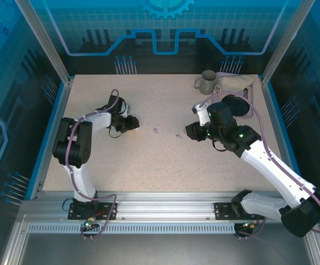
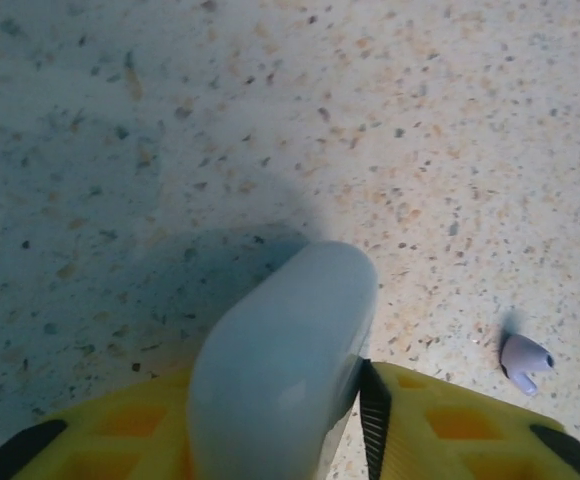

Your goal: Insert the wireless bluetooth earbuds into the charging case

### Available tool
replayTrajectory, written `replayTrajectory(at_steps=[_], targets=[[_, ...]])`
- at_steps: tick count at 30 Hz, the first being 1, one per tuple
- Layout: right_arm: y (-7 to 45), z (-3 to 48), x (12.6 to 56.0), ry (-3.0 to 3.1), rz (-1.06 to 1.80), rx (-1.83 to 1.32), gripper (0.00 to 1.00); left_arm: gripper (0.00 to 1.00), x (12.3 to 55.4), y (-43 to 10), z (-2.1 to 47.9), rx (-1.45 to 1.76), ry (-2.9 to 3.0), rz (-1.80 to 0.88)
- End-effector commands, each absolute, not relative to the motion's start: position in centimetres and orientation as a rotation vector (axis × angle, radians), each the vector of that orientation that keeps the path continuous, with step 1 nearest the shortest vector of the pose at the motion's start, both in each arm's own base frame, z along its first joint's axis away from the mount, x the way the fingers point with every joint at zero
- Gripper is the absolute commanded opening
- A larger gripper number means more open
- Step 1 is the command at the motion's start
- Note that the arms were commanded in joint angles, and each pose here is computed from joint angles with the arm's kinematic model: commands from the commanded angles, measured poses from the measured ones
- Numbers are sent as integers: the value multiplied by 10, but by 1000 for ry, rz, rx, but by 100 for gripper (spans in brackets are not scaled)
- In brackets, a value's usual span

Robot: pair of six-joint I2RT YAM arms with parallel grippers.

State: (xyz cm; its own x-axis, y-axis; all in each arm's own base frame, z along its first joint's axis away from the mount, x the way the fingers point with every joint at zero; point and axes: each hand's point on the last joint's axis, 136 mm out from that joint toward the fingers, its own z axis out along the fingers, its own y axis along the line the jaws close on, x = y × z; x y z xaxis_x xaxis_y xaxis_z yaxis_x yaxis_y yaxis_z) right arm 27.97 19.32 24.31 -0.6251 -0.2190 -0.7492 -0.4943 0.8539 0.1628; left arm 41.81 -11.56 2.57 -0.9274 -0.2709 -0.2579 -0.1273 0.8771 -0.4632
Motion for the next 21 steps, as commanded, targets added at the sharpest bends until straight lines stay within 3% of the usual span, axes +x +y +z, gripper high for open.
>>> replayTrajectory(at_steps=[1, 11, 21], targets=[[185, 245, 278, 2250, 444, -502, 41, 45, 406, -100, 9, -337, 2814, -539], [184, 244, 278, 2253, 443, -499, 41, 65, 405, -86, 23, -350, 2782, -427], [177, 235, 281, 2275, 393, -466, 44, 71, 401, -81, 70, -316, 2696, -399]])
